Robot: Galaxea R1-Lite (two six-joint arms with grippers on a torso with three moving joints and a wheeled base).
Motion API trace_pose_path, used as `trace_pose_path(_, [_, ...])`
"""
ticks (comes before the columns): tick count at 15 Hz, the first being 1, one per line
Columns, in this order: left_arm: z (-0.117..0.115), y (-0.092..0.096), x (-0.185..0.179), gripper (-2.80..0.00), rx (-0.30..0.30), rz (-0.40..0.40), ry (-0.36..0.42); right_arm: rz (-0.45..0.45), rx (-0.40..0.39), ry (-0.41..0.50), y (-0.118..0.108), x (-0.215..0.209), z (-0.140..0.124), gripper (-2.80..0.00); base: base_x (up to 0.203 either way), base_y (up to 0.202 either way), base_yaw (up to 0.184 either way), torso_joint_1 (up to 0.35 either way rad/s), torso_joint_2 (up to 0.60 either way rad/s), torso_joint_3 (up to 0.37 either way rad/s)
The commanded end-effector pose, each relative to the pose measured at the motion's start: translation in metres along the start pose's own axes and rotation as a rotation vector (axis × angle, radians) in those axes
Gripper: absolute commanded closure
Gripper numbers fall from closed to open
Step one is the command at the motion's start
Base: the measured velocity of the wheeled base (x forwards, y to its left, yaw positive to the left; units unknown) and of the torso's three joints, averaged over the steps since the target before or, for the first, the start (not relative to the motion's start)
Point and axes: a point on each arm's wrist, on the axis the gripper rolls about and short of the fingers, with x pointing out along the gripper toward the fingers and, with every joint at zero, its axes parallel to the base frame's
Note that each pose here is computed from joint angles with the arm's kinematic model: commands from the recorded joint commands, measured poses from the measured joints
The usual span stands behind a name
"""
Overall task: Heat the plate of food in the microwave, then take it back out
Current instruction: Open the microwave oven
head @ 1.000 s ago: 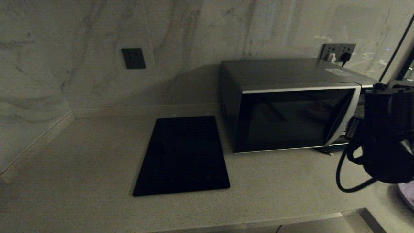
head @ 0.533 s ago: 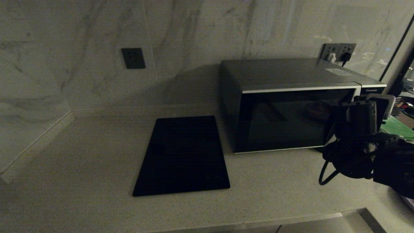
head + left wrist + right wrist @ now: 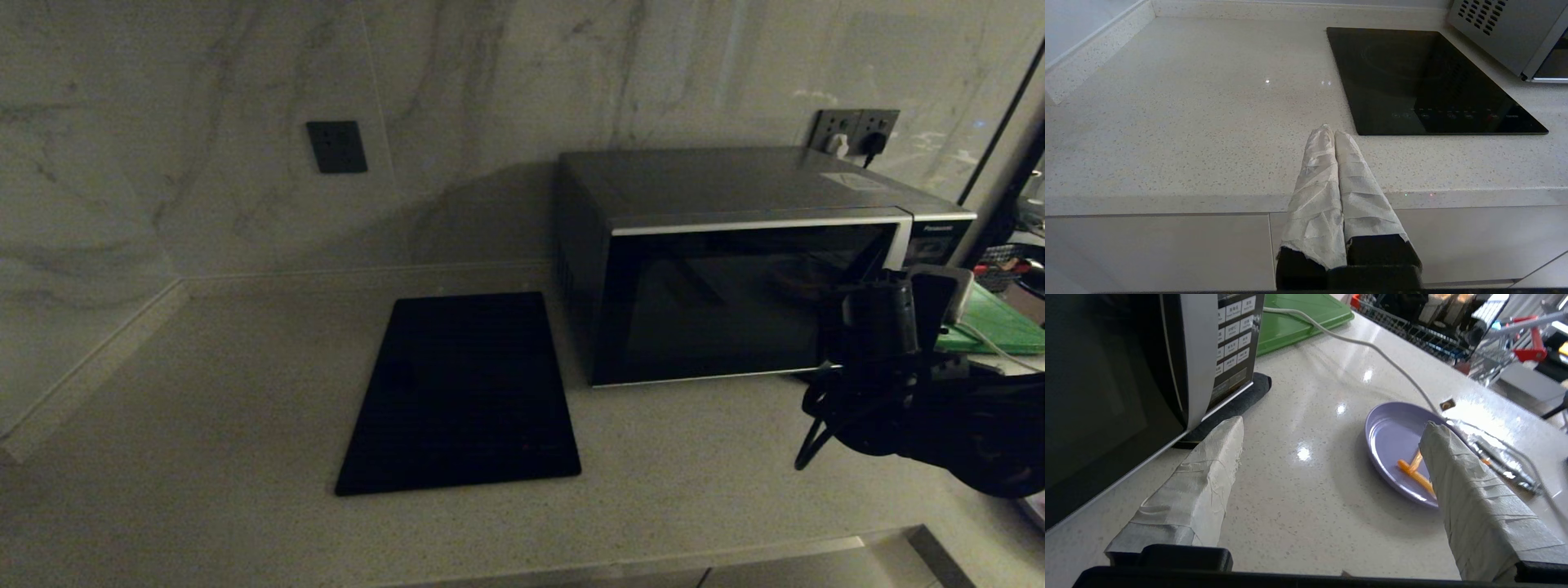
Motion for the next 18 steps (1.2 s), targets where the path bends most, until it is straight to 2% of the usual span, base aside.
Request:
trace_pose_path(1, [0.0, 0.0, 0.0, 0.0, -0.001, 0.001, 0.001, -0.01, 0.016, -0.001, -0.001, 0.002, 0.0, -2.8, 0.0, 0.0, 0.0, 0.0, 0.0, 0.0])
trace_pose_path(6, [0.0, 0.0, 0.0, 0.0, -0.001, 0.001, 0.001, -0.014, 0.034, -0.001, -0.001, 0.003, 0.001, -2.8, 0.0, 0.0, 0.0, 0.0, 0.0, 0.0])
trace_pose_path(8, [0.0, 0.0, 0.0, 0.0, -0.001, 0.001, 0.001, -0.013, 0.026, 0.002, 0.012, 0.006, -0.003, -2.8, 0.0, 0.0, 0.0, 0.0, 0.0, 0.0])
trace_pose_path(12, [0.0, 0.0, 0.0, 0.0, -0.001, 0.001, 0.001, -0.007, 0.097, -0.015, 0.037, 0.014, 0.016, -2.8, 0.0, 0.0, 0.0, 0.0, 0.0, 0.0])
trace_pose_path(17, [0.0, 0.0, 0.0, 0.0, -0.001, 0.001, 0.001, -0.04, 0.025, 0.004, 0.069, 0.046, 0.004, -2.8, 0.0, 0.0, 0.0, 0.0, 0.0, 0.0])
trace_pose_path(18, [0.0, 0.0, 0.0, 0.0, -0.001, 0.001, 0.001, -0.011, 0.019, 0.021, 0.07, 0.053, 0.005, -2.8, 0.0, 0.0, 0.0, 0.0, 0.0, 0.0])
